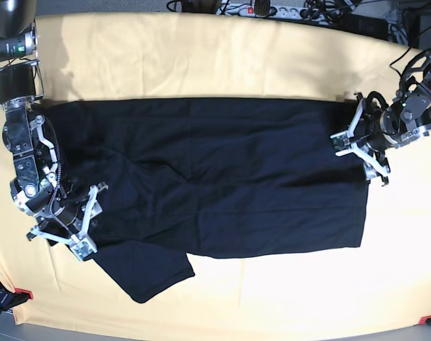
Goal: Fold the T-shirt properly
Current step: 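Release the fabric and lift both grippers away from the shirt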
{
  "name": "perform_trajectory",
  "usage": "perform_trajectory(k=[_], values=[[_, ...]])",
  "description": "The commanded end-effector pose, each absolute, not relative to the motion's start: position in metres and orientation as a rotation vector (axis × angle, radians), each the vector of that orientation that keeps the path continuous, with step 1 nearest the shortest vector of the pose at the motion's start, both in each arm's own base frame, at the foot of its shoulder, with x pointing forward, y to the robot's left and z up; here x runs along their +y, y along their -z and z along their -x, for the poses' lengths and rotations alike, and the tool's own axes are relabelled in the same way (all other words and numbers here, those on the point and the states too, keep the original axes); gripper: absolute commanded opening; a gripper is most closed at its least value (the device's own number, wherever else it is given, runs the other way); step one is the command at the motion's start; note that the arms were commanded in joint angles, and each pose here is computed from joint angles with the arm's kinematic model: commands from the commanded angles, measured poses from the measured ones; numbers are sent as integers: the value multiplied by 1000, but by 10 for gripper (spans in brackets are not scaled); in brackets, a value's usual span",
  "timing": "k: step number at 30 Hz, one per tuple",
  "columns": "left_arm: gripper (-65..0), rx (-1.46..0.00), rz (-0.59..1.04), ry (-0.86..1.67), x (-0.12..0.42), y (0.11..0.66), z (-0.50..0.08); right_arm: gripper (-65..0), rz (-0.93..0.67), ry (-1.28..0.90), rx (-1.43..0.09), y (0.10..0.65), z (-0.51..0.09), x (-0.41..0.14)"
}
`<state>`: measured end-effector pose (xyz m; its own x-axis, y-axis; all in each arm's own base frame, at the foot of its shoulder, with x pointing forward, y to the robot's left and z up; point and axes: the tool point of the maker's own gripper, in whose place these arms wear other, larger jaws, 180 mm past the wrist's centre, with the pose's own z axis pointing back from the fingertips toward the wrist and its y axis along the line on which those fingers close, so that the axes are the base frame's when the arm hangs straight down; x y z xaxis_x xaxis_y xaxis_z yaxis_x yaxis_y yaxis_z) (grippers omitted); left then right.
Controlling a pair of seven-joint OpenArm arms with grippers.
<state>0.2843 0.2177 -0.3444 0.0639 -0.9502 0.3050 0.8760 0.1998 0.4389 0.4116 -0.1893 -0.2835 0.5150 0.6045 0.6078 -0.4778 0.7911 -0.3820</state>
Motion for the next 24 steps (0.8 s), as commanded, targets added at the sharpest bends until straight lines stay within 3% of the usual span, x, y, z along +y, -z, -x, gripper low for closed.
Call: perform_trajectory(k=[1, 3, 4, 5, 8, 9, 17, 22, 24], values=[[-186, -585, -143, 1402, 221, 337, -285, -347, 165, -671, -849, 261, -417, -186], [-209, -526, -35, 1466, 211, 342, -265, -380, 99, -710, -824, 260, -407, -173], [-250, -504, 21, 1499, 204, 343, -255, -408, 81, -722, -810, 259, -403, -171], [-326, -489, 71, 1526, 197, 343, -245, -454, 78, -730, -794, 259, -399, -172], [-643, -478, 121, 1570, 184, 344, -228, -588, 67, -750, -740, 262, -387, -180], [-650, -475, 130, 1577, 182, 344, -224, -593, 49, -763, -712, 266, -381, -182], [-634, -441, 182, 1621, 168, 350, -194, -592, -54, -799, -456, 299, -321, -211], [-367, -373, 87, 1701, 176, 339, -183, -590, -54, -817, -304, 307, -286, -242], [-319, -350, 69, 1729, 181, 334, -178, -590, -27, -812, -265, 303, -278, -260]])
